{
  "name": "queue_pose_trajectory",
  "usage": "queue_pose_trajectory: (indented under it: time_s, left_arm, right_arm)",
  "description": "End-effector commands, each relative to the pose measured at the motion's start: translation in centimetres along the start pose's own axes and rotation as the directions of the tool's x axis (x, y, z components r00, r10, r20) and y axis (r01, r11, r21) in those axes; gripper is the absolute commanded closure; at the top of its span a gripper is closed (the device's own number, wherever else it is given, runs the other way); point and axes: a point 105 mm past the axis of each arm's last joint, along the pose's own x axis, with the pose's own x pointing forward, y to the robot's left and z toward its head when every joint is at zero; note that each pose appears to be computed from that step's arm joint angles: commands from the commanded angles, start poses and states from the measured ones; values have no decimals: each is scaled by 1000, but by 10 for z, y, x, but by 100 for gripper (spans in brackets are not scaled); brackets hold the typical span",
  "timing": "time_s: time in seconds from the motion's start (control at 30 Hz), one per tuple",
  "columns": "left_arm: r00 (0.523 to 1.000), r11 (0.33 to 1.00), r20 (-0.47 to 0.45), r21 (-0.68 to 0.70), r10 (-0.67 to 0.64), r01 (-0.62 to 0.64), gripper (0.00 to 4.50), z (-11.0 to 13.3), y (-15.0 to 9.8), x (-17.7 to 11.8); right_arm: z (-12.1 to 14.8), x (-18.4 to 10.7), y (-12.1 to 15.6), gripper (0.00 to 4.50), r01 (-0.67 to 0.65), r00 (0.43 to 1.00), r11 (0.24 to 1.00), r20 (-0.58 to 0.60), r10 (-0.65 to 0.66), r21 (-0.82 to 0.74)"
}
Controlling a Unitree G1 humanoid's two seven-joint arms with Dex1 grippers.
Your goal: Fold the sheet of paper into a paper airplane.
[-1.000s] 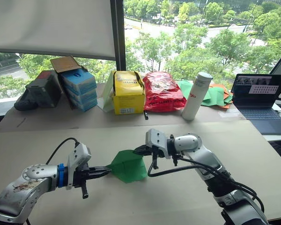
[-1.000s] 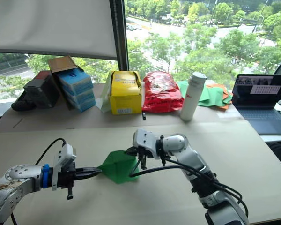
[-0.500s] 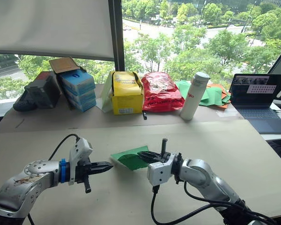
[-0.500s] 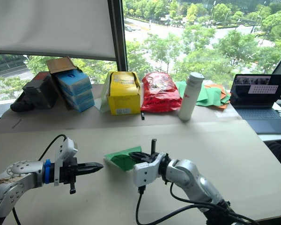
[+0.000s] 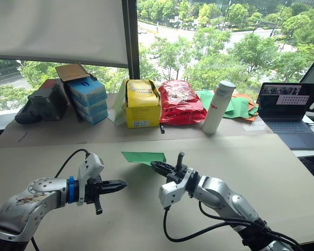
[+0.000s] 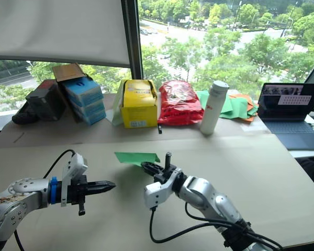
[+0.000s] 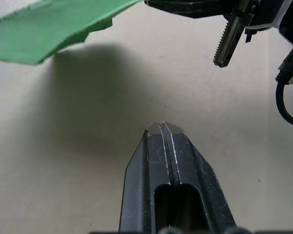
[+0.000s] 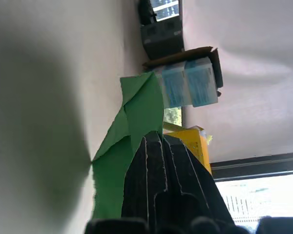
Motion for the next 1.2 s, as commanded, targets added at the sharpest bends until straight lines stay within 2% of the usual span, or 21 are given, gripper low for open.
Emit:
queue_pose_trajectory:
  time_s: [0.03, 0.2, 0.3, 0.47, 0.6, 0.7, 0.8, 0.9, 0.97, 1.03, 1.2]
  left_arm:
    - [1000, 999, 17, 37, -17, 17, 450, 9, -6, -1]
    - [1000, 999, 16, 33, -22, 21, 450, 7, -6, 0]
    - [1000, 999, 17, 32, -23, 23, 450, 7, -6, 0]
    - [1000, 999, 13, 32, -22, 21, 450, 5, -6, -1]
    - [1000, 999, 8, 32, -23, 23, 450, 3, -5, 0]
    - [1000, 999, 7, 33, -28, 28, 450, 2, -5, 0]
    - [1000, 999, 6, 35, -31, 31, 450, 1, -5, 2]
    - [999, 999, 8, 37, -32, 32, 450, 1, -5, 2]
    - [1000, 999, 9, 39, -30, 30, 450, 1, -5, 2]
    - [1000, 999, 14, 42, -26, 25, 450, 2, -4, 2]
    - [999, 998, 37, 56, -22, 20, 450, 7, -1, 5]
  right_arm:
    - [14, -4, 15, 448, -92, 993, 994, 77, 88, 50]
    - [27, -10, 29, 448, -191, 975, 971, 143, 171, 143]
    - [24, -10, 31, 373, -222, 970, 956, 142, 198, 189]
    - [23, -14, 19, 202, -228, 970, 937, 150, 194, 263]
    - [29, -18, -7, 202, -224, 968, 896, 197, 158, 383]
    - [31, -16, -21, 202, -231, 968, 791, 216, 128, 567]
    - [16, -9, -19, 279, -195, 981, 669, 129, 146, 718]
    - [19, -7, -7, 391, -220, 972, 554, 131, 195, 803]
    - [15, -5, 3, 448, -210, 967, 535, 95, 235, 818]
    - [13, -4, 12, 448, -209, 960, 523, 70, 272, 827]
    - [5, -8, 47, 448, -196, 907, 403, 10, 420, 894]
